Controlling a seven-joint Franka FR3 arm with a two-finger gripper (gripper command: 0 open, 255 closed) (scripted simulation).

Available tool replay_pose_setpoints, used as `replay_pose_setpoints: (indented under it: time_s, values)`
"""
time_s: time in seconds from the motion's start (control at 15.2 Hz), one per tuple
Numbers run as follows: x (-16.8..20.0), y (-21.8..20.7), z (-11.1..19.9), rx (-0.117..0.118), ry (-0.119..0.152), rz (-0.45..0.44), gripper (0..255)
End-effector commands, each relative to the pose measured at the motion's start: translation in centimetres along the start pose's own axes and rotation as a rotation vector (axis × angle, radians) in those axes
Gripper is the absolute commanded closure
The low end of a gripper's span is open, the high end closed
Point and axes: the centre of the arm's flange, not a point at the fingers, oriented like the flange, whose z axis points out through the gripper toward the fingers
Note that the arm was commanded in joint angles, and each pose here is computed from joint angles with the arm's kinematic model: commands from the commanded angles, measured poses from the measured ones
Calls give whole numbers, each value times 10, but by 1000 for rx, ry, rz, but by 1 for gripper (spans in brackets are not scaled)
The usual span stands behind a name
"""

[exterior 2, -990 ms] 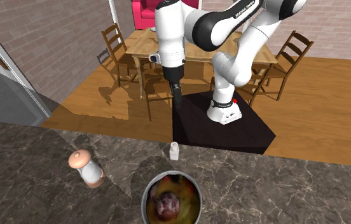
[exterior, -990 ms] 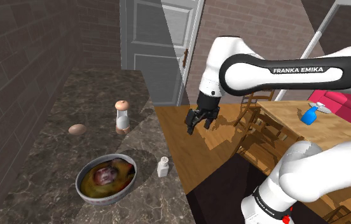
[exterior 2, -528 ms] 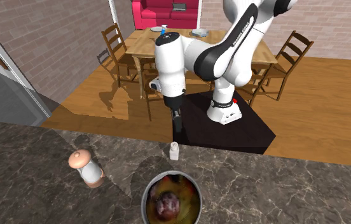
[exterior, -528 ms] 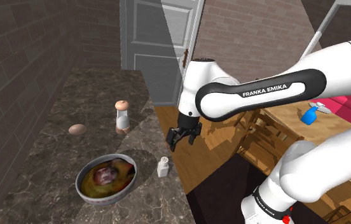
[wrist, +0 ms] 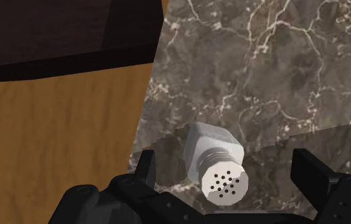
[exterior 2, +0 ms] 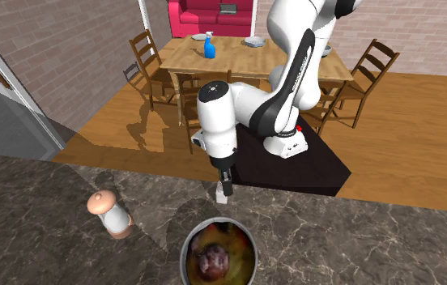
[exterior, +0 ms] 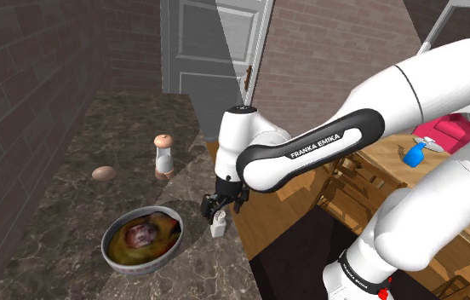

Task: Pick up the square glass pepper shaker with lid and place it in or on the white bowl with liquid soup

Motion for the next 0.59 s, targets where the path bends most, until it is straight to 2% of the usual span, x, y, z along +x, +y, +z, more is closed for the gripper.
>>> replay_pose_setpoints:
  time_s: [0.0,0.26,0.53]
  values:
    - [0,-2,11,0,0,1,0]
    - [0,-2,36,0,0,1,0]
    - [0,-2,36,0,0,1,0]
